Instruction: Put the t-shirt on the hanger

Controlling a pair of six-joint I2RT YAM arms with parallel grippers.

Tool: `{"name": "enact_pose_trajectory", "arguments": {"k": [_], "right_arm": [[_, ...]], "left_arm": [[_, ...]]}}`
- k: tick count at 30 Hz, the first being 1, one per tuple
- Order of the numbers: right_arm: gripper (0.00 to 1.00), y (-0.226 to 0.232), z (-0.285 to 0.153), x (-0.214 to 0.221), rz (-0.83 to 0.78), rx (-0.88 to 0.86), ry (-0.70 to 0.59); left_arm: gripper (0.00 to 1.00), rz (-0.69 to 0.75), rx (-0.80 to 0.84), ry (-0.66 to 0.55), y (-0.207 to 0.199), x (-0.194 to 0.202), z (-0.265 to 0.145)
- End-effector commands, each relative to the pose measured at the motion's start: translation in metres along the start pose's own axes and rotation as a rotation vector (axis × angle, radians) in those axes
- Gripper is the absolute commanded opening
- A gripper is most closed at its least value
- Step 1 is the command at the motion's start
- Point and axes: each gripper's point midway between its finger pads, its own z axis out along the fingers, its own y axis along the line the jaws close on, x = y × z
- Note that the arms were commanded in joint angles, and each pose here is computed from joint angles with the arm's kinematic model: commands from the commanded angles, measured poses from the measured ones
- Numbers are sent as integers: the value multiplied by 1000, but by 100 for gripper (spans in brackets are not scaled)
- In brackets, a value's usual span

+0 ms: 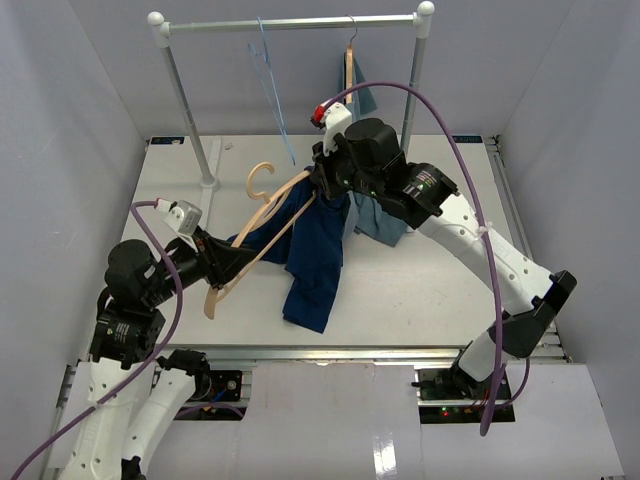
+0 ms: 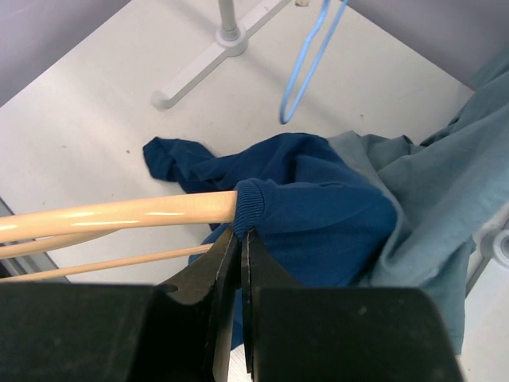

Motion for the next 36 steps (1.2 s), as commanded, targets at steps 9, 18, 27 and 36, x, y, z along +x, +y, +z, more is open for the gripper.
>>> {"name": "enact_pose_trajectory", "arguments": {"k": [9, 18, 27, 36], "right_arm": [[8, 115, -33, -46, -37, -301, -124], [8, 151, -53, -48, -46, -389, -166], [8, 151, -59, -38, -57, -378, -171], [38, 155, -66, -34, -95, -378, -177]], "left_arm": [[0, 147, 111, -149, -19, -32, 2], [0, 188, 202, -218, -30, -23, -1], [0, 181, 277, -263, -32, -5, 0], [0, 138, 310, -254, -32, 3, 3]]}}
